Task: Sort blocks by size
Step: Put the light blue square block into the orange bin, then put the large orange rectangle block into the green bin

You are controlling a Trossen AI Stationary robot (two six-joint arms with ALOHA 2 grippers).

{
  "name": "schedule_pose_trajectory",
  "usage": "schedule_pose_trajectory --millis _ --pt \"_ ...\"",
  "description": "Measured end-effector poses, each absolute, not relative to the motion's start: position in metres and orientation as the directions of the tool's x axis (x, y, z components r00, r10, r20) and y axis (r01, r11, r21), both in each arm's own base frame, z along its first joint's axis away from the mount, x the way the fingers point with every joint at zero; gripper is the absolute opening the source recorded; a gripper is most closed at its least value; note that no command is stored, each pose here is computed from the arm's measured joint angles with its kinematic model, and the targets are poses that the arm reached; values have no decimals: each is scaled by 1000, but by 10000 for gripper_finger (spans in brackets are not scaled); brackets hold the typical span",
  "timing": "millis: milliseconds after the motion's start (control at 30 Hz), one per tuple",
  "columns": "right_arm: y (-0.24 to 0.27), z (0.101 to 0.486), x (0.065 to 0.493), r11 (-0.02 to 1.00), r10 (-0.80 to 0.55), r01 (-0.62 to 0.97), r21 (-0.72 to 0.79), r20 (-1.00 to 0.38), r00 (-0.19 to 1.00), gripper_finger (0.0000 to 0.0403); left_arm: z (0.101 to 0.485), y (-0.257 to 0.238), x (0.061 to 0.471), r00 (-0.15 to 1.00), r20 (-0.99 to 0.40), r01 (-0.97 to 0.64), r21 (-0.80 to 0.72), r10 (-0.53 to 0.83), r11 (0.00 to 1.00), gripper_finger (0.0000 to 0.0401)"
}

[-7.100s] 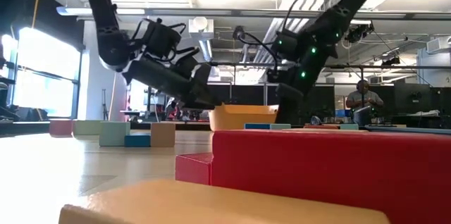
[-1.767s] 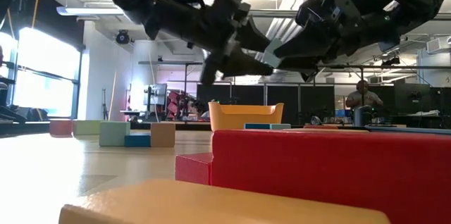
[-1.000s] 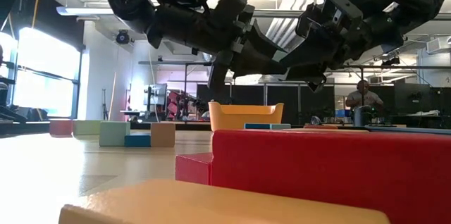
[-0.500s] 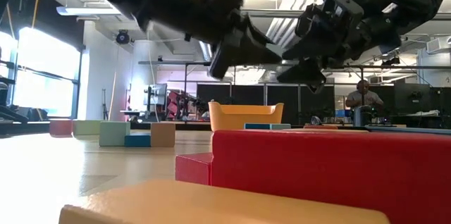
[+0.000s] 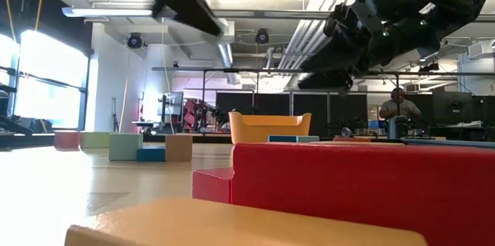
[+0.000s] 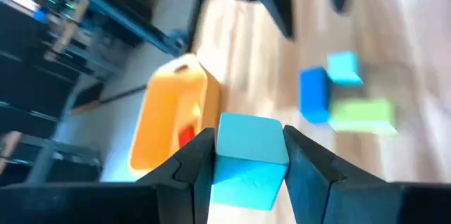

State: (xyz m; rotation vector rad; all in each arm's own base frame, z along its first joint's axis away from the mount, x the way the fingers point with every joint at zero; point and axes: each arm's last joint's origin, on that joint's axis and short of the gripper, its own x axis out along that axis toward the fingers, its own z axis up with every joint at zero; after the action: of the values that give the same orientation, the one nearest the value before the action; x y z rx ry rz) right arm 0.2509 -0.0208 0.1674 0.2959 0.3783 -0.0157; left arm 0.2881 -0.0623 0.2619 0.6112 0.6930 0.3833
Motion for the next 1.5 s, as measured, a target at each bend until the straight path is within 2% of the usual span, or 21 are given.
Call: schedule_pose_trajectory --millis 200,367,500,600,733,1000,1200,1367,1500 --pt "-21 172 252 979 82 -17 205 -317 945 257 293 -110 243 684 -587 -137 479 433 867 122" --pt "-29 178 252 985 113 -70 159 -278 954 257 295 -146 212 615 -729 -245 185 300 952 122" --pt "-37 185 253 985 124 -88 147 -259 958 257 287 -170 192 486 -859 -411 -62 161 909 122" --pt "-40 188 255 984 124 -85 154 -267 956 257 276 -185 179 332 -940 -612 -151 79 776 121" --pt "-40 189 257 983 129 -84 161 -294 947 257 255 -210 168 125 -992 -737 -86 10 671 121" --pt "-40 188 257 974 131 -64 218 -309 942 257 217 -238 160 -129 -992 -737 100 6 669 121" --pt "-35 186 257 966 151 -68 250 -327 933 257 212 -237 161 -146 -989 -717 131 37 685 139" --pt "-24 183 257 964 188 -100 246 -365 912 257 224 -226 156 -131 -988 -723 150 80 674 184" --pt "-17 185 259 962 213 -135 238 -344 915 257 239 -215 150 -117 -989 -727 144 86 671 219"
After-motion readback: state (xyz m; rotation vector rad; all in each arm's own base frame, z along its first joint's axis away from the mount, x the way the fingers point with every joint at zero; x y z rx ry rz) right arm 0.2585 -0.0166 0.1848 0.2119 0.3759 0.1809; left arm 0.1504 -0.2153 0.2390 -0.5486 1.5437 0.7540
